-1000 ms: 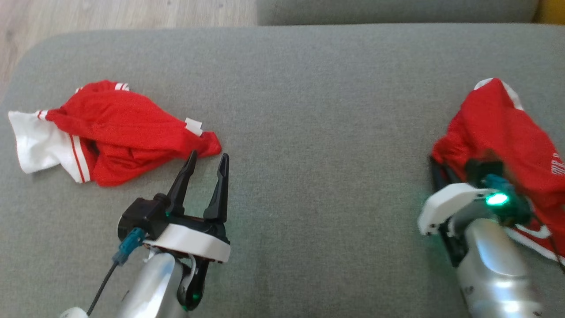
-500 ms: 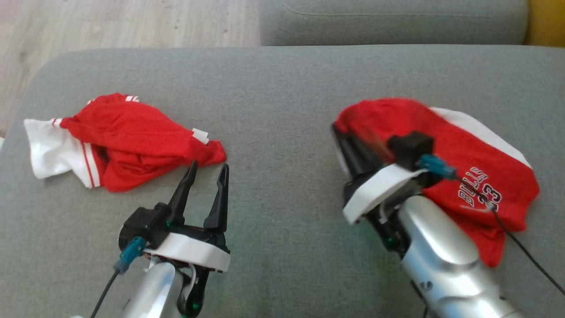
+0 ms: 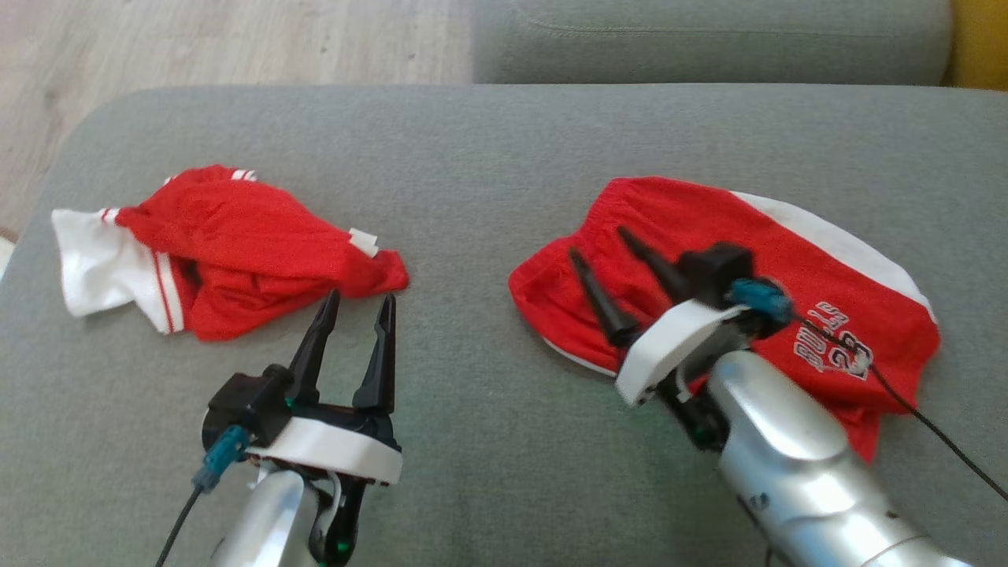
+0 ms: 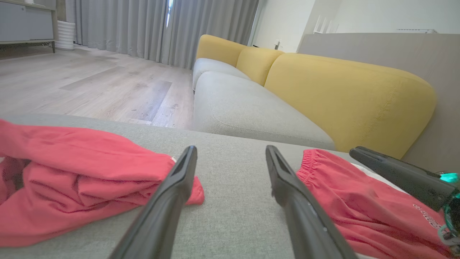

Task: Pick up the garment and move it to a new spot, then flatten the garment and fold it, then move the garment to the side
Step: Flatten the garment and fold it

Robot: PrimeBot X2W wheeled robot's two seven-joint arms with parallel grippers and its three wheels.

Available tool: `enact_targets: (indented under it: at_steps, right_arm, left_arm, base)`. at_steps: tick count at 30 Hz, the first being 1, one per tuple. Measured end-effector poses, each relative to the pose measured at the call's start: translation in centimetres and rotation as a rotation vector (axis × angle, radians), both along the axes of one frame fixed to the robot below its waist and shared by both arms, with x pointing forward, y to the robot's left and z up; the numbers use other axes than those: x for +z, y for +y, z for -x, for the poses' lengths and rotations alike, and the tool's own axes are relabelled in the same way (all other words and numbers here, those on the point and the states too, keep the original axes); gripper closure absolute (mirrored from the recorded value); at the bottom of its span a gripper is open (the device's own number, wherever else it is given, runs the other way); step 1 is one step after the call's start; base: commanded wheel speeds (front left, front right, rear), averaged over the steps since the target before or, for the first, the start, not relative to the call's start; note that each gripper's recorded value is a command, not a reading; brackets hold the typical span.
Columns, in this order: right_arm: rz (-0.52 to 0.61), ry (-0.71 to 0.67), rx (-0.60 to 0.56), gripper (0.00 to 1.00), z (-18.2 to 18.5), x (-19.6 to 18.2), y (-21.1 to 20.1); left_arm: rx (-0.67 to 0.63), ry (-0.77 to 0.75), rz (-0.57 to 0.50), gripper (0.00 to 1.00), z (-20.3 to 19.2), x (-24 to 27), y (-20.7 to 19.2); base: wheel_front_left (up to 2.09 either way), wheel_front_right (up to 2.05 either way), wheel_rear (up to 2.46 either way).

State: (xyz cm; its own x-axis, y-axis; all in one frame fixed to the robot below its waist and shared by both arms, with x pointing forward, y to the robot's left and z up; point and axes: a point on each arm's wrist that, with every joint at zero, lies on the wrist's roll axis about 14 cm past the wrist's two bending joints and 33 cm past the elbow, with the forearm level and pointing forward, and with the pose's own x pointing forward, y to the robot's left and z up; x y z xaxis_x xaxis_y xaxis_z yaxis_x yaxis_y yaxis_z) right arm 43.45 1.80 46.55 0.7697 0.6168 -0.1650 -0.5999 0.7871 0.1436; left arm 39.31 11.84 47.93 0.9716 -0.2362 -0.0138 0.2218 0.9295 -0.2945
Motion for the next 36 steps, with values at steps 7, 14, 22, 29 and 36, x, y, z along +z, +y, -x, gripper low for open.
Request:
enact_targets:
  at_steps: [7,14,22,29,36]
  right_arm:
    - [0.014,-0.116,-0.173,0.00,-2.2,2.4,-6.5]
    - [0.030,-0.177,-0.370,0.00,0.0,2.7,-13.9]
    - [0.016,-0.138,-0.464,0.00,4.8,0.6,-15.6]
    - [0.037,-0.168,-0.436,0.00,3.8,1.6,-14.8]
    - [0.150,-0.110,-0.355,0.00,-1.1,1.3,-13.5]
  left_arm:
    - [-0.035,-0.015,0.013,0.00,0.0,0.5,-1.4]
    - [-0.073,-0.031,0.021,0.00,0.1,1.0,-2.8]
    - [-0.114,-0.025,0.027,0.00,0.6,0.8,-4.3]
    - [-0.123,-0.006,0.024,0.00,0.6,0.0,-4.5]
    - [-0.110,0.008,0.015,0.00,-0.2,-0.5,-3.9]
  base:
    - [0.00,0.00,0.00]
    - [0.00,0.00,0.00]
    - [0.00,0.00,0.00]
    - [0.00,0.00,0.00]
    - [0.00,0.00,0.00]
